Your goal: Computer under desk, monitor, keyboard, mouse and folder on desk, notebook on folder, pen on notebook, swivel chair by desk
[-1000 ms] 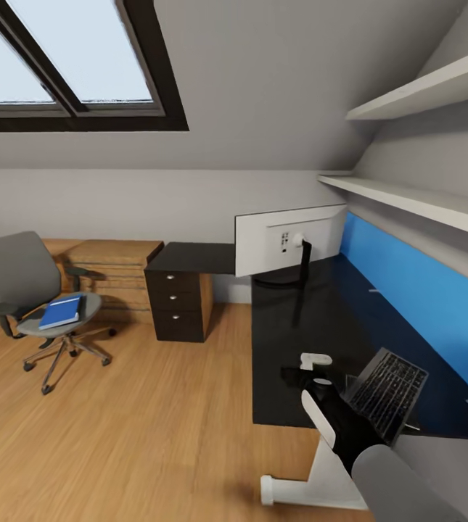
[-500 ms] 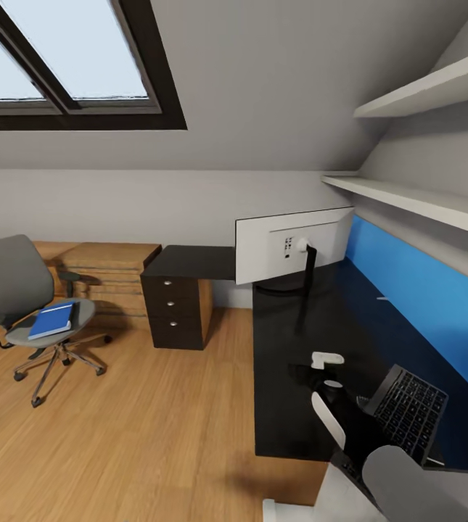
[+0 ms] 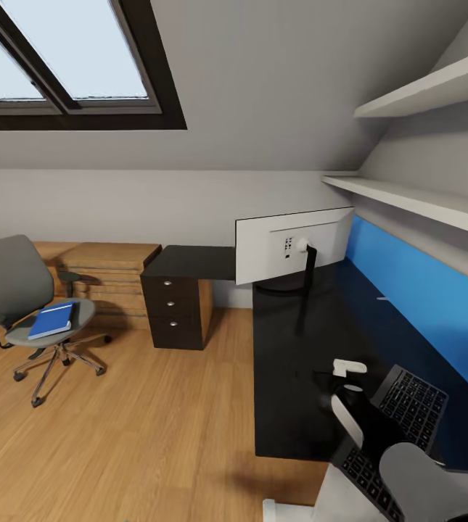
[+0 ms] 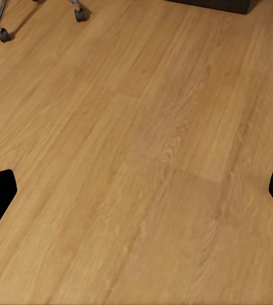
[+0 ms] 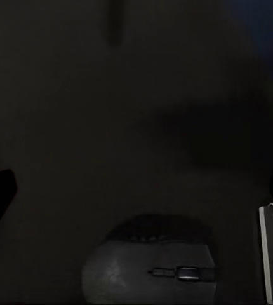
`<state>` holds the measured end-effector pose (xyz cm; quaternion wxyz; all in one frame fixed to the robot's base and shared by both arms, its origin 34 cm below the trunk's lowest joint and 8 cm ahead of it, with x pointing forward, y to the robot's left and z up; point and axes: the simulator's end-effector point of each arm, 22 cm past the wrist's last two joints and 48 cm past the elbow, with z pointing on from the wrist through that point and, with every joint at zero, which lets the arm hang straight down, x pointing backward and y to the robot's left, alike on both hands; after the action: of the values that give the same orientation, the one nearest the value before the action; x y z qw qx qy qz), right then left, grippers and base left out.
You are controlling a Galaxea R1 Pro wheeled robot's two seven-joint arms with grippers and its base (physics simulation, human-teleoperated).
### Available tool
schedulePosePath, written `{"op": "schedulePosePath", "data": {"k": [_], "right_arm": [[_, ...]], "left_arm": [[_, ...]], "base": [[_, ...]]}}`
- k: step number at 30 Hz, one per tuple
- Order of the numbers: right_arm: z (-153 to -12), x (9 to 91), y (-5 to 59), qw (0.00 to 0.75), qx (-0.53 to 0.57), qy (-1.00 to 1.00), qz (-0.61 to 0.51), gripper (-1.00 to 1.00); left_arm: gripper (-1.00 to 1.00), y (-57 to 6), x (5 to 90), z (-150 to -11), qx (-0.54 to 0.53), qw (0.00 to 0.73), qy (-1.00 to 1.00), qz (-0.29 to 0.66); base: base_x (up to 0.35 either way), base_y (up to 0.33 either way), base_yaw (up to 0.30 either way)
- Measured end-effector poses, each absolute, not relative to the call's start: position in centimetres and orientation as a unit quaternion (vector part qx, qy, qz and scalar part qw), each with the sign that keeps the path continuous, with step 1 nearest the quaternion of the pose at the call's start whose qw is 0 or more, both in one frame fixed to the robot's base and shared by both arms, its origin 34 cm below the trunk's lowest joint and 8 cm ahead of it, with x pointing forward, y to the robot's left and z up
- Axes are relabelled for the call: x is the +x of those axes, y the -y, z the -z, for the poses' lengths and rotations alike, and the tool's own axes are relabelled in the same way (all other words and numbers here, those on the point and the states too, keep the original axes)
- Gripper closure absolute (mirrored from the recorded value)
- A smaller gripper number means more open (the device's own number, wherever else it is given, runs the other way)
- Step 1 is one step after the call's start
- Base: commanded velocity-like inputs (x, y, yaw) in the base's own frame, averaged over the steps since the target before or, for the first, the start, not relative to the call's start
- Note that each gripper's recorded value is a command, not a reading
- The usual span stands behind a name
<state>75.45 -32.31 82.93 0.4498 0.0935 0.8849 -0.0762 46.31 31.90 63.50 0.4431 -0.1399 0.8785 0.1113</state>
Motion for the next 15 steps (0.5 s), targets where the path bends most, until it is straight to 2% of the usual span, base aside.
{"op": "schedulePosePath", "data": {"k": [7,11,15], "right_arm": [[-82.5,75.3,34.0,0.439,0.102,-0.889,0.087,-1.00],[-82.2,75.1,34.2,0.429,0.101,-0.893,0.088,-1.00],[-81.7,74.6,34.1,0.415,0.099,-0.900,0.088,-1.00]], "left_arm": [[-1.00,-32.0,46.4,-63.6,-0.142,0.444,-0.878,-0.112],[-1.00,-32.2,49.1,-65.0,-0.156,0.455,-0.870,-0.112],[-1.00,-31.3,52.8,-66.2,-0.162,0.429,-0.884,-0.093]], "base": [[0.000,0.000,0.000],[0.000,0.000,0.000],[0.000,0.000,0.000]]}}
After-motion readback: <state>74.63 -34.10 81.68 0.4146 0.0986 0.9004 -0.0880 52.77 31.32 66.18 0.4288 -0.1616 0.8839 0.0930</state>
